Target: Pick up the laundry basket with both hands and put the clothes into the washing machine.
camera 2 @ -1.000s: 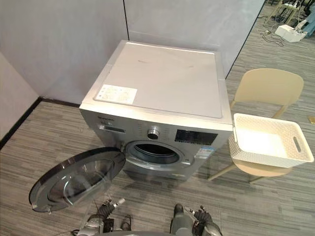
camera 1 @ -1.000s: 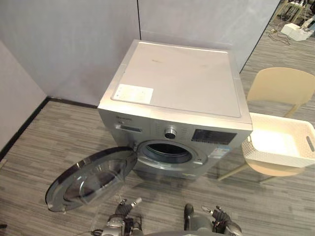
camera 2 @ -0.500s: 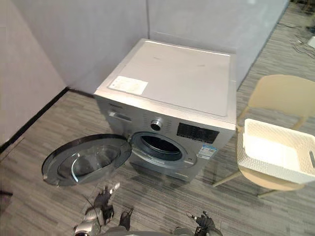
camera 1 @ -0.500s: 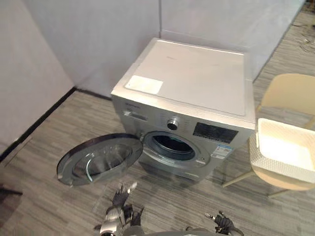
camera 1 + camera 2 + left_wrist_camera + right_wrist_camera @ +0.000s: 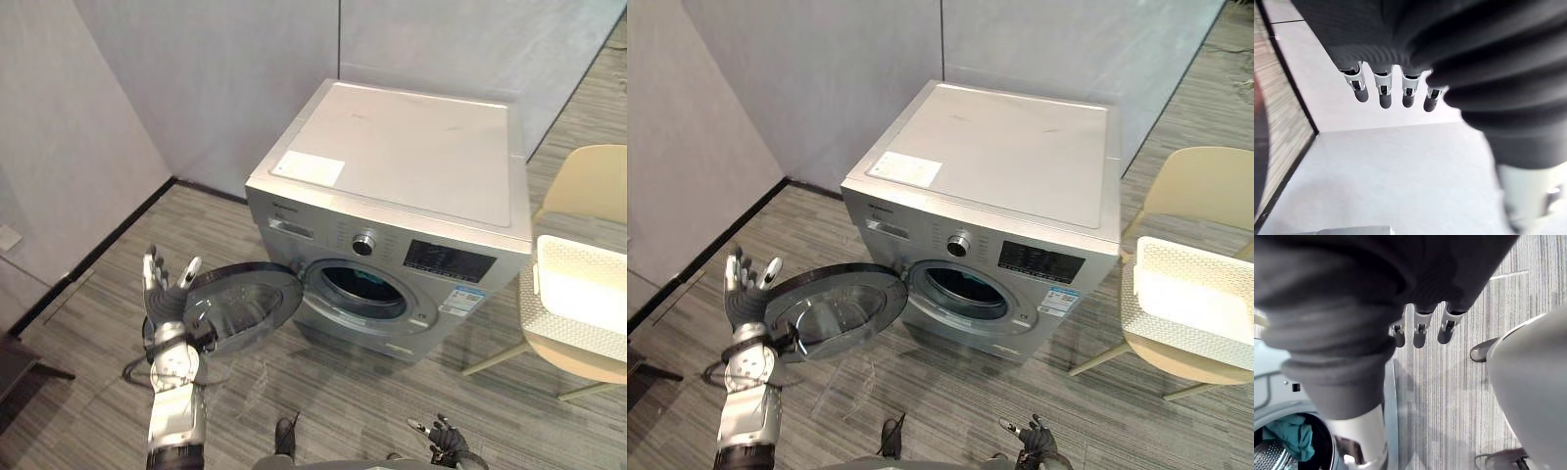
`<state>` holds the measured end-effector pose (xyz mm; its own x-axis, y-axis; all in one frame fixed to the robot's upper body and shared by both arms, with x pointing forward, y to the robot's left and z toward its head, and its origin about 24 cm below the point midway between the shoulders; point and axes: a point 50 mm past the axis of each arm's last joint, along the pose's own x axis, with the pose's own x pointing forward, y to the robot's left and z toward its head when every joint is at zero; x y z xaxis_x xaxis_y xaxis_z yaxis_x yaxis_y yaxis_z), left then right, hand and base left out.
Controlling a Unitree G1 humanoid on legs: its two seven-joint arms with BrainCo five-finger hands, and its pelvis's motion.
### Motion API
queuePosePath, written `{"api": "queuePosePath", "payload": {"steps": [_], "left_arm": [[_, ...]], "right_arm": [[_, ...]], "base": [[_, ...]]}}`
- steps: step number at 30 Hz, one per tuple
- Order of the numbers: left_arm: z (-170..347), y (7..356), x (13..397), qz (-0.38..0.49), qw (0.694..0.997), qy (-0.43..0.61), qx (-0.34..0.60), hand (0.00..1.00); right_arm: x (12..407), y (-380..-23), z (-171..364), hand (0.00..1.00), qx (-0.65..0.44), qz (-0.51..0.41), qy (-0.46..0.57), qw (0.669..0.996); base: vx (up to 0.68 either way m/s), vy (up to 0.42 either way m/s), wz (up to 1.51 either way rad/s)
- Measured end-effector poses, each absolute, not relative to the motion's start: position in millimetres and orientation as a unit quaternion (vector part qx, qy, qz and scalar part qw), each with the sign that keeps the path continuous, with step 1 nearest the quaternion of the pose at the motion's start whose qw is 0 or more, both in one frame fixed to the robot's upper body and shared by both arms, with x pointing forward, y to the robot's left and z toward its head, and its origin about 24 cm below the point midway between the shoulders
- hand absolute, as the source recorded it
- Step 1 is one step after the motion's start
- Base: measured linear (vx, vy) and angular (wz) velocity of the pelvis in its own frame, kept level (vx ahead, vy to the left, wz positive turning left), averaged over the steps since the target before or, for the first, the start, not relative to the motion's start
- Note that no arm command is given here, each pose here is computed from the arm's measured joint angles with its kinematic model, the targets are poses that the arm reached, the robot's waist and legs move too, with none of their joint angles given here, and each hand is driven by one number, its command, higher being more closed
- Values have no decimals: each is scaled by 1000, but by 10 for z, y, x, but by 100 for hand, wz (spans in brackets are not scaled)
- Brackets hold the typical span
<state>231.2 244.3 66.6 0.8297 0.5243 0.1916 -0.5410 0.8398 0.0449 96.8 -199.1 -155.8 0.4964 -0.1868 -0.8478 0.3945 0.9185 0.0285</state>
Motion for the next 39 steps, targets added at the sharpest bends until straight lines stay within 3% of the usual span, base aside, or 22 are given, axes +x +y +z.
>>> {"api": "queuePosePath", "payload": {"steps": [9, 12, 17, 20, 24, 33, 39], "left_arm": [[1195, 2716, 2480, 315, 925, -178, 115, 0], [1337, 3081, 2660, 344, 911, -165, 155, 0], [1920, 3714, 3075, 395, 896, -143, 143, 0], [2038, 3863, 3167, 405, 899, -119, 119, 0], [1793, 4095, 3135, 399, 915, -34, 59, 0], [1326, 4011, 3086, 367, 930, 3, -4, 0], [6, 3756, 2485, 335, 923, 188, -18, 0]], "right_arm": [[1002, -1952, -1552, 0, 93, -128, 471, 868], [1030, -1967, -1536, 0, 86, -120, 467, 872], [1139, -1983, -1503, 0, 78, -105, 456, 880], [1147, -1975, -1504, 0, 81, -106, 457, 880], [1150, -1893, -1513, 0, 107, -109, 456, 877], [1094, -1779, -1515, 0, 134, -97, 454, 876], [1073, -1924, -1508, 0, 112, -81, 460, 877]], "base": [[6, 37, -6], [-111, -2, -24], [-110, -6, -20], [-53, 5, -6], [-10, -5, -21], [-20, -23, -19], [-34, -39, 5]]}}
